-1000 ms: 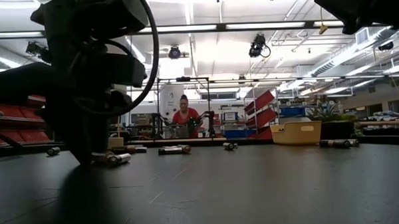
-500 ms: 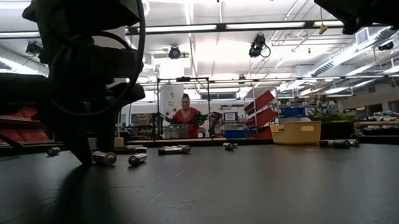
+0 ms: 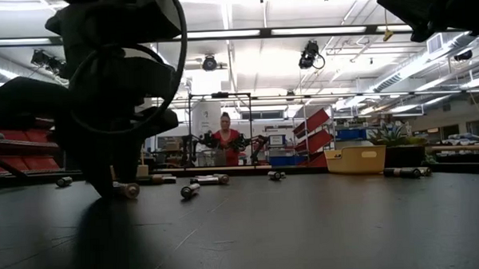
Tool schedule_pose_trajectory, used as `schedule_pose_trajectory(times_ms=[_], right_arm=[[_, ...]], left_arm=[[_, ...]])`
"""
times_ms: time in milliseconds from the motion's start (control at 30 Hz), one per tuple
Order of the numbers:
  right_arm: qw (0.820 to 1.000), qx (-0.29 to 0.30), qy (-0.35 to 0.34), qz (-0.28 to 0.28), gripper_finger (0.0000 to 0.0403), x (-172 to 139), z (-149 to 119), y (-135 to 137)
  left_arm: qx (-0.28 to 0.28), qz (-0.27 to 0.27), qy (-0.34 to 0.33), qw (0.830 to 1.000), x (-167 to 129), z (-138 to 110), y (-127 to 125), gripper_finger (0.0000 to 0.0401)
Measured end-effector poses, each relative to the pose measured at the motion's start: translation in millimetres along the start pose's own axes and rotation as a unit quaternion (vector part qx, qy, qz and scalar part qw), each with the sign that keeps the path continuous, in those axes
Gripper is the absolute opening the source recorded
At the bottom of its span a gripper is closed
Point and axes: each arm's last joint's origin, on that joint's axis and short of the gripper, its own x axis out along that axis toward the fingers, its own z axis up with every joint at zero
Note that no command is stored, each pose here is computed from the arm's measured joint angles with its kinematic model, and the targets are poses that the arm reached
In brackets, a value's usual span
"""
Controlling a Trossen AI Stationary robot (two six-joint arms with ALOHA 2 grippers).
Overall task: Sort batteries
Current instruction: Put the black battery into the yellow bin
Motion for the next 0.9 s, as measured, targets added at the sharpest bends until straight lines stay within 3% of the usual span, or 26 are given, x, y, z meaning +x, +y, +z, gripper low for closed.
schedule_pose_trajectory(times_ms=[167, 500, 733, 900], right_arm=[[1.0, 0.0, 0.0, 0.0, 0.0091, 0, 0, 0], [1.0, 0.001, 0.017, -0.001, 0.0091, 0, -3, 1], [0.992, -0.022, 0.119, -0.026, 0.0094, 21, -6, 8], [0.99, 0.004, 0.14, -0.024, 0.0112, 33, -15, 15]], left_arm=[[-0.032, 0.005, -0.006, 0.999, 0, 1, 2, 0.0055], [-0.07, 0.027, 0.005, 0.997, -5, 4, 3, 0.0054], [-0.059, 0.135, 0.004, 0.989, -30, 8, 10, 0.0054], [-0.049, 0.229, -0.081, 0.969, -40, 21, 19, 0.0054]])
